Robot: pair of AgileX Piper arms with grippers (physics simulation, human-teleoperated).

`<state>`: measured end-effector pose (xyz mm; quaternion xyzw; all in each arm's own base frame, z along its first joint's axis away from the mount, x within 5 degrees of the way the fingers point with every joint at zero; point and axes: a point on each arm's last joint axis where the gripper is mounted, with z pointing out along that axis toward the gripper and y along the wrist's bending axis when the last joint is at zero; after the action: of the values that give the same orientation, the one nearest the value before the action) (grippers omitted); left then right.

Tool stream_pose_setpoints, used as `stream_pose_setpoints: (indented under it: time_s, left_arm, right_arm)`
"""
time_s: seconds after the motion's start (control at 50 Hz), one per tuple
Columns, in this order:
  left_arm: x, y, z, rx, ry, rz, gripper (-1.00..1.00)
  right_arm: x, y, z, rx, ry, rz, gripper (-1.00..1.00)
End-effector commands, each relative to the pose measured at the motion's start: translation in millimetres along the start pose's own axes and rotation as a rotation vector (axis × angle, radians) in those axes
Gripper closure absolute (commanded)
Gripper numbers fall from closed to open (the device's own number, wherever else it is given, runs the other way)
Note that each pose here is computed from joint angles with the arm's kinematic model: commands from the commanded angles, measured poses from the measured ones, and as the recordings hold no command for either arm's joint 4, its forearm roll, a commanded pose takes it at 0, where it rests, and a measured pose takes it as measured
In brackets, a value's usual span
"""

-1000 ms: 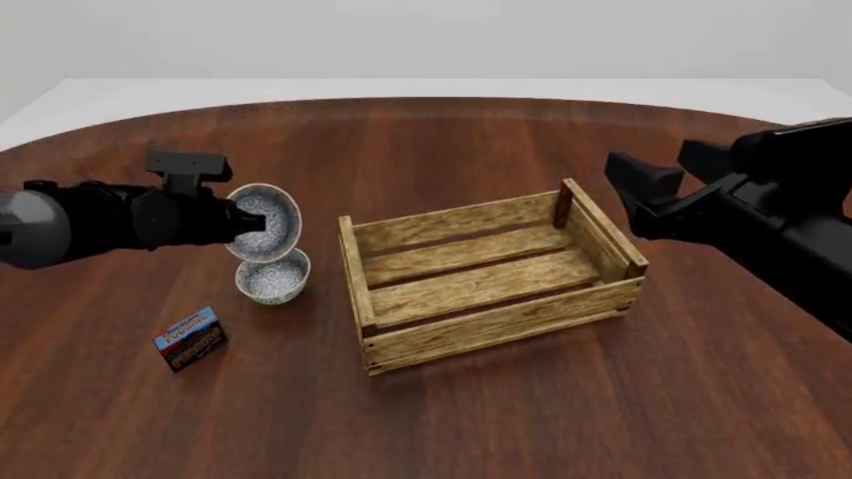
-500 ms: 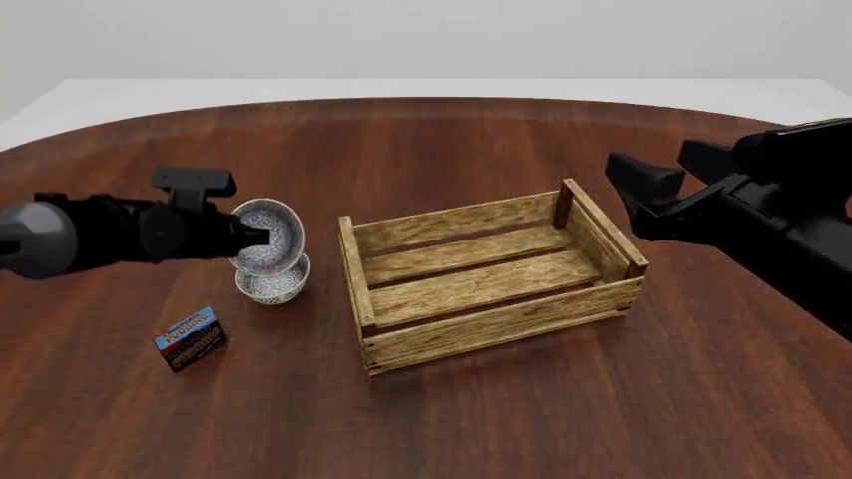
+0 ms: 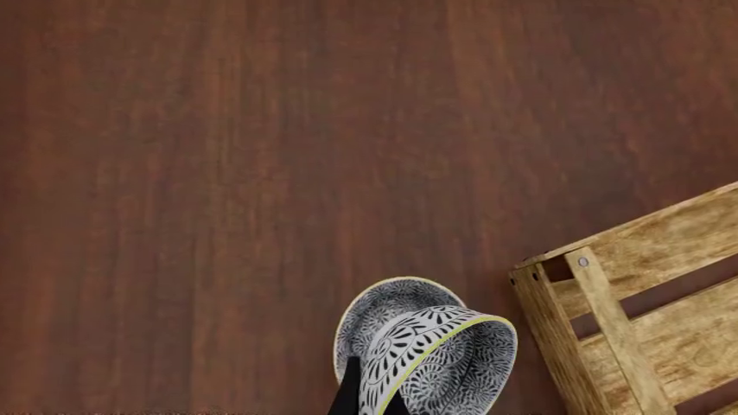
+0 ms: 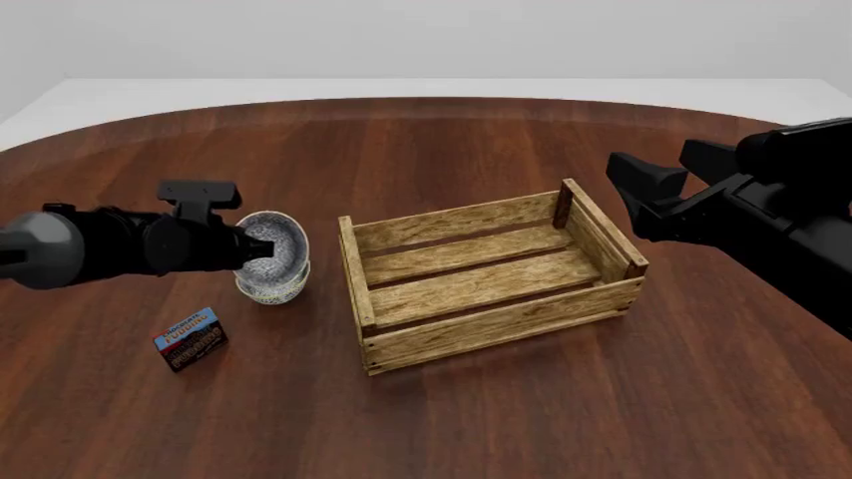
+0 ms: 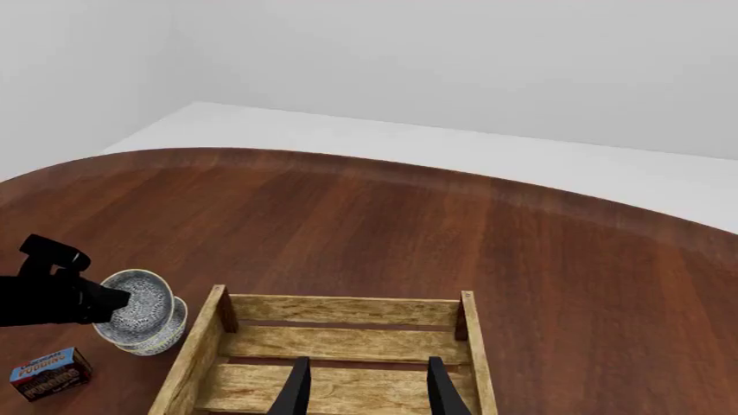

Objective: Stack the right bowl on the left bowl and place them in the tray.

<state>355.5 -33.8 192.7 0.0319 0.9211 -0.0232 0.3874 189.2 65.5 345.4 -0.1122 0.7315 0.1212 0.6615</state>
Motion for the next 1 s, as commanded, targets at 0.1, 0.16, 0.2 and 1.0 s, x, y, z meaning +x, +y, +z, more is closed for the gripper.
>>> stream_pose_setpoints:
  time_s: [0.1, 0.16, 0.2, 1.0]
  left_arm:
    - [-0.7, -10.4, -7.8, 0.021, 0.001, 0.006, 1.00]
    - [0.9, -9.7, -4.3, 0.019, 0.008, 0.007, 1.00]
    - [1.4, -10.1, -3.5, 0.020, 0.010, 0.007, 1.00]
    - [-10.7, -5.8, -22.0, 0.012, -0.012, 0.037, -1.00]
  right_arm:
    - [-0.1, 0.1, -0.5, 0.000, 0.000, -0.001, -1.00]
    - [-0.1, 0.1, -0.6, 0.000, 0.000, -0.001, -1.00]
    - [0.1, 0.0, -0.4, 0.000, 0.001, -0.001, -1.00]
    - [0.1, 0.3, -1.3, -0.002, 0.001, -0.004, -1.00]
